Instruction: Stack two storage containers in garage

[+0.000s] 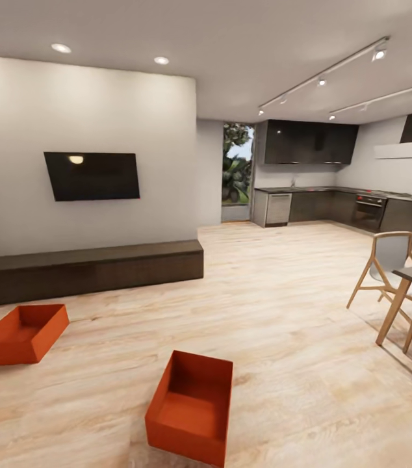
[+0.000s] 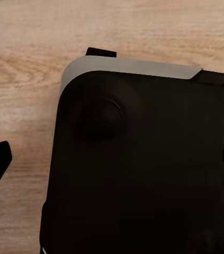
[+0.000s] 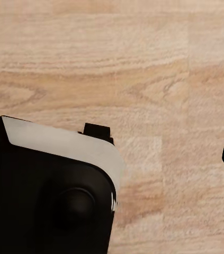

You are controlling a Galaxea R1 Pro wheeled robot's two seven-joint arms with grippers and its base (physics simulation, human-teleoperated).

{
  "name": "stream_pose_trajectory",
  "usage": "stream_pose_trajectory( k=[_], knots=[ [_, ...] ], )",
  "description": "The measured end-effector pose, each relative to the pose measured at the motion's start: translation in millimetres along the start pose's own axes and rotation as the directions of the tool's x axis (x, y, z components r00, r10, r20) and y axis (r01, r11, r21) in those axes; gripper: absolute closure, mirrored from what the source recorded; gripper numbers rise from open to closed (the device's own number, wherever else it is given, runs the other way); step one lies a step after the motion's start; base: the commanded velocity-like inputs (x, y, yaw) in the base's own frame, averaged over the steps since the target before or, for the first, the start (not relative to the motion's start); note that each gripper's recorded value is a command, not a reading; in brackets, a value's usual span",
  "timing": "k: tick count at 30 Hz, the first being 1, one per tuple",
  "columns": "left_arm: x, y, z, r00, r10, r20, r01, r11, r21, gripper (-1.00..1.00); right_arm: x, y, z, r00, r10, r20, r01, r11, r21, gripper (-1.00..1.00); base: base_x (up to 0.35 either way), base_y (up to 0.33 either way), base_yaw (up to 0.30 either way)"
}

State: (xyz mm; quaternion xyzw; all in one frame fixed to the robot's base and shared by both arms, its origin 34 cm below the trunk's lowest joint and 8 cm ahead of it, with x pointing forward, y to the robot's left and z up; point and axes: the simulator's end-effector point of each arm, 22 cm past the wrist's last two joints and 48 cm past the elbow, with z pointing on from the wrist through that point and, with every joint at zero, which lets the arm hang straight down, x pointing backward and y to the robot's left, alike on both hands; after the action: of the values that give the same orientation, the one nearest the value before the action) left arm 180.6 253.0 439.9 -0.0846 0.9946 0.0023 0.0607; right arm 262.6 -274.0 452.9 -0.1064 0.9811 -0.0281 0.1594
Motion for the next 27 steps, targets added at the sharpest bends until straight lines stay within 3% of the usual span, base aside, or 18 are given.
stream_pose_trajectory(
  k=[14, 27],
  knots=[
    [0.0, 0.0, 0.0, 1.000, 0.000, 0.000, 0.000, 1.000, 0.000, -1.00, 0.0, 0.0, 0.0, 1.000, 0.000, 0.000, 0.000, 1.000, 0.000, -1.00, 0.293, 0.226, -0.219],
    [0.0, 0.1, 0.0, 1.000, 0.000, 0.000, 0.000, 1.000, 0.000, -1.00, 0.0, 0.0, 0.0, 1.000, 0.000, 0.000, 0.000, 1.000, 0.000, -1.00, 0.270, 0.224, -0.031]
  ],
)
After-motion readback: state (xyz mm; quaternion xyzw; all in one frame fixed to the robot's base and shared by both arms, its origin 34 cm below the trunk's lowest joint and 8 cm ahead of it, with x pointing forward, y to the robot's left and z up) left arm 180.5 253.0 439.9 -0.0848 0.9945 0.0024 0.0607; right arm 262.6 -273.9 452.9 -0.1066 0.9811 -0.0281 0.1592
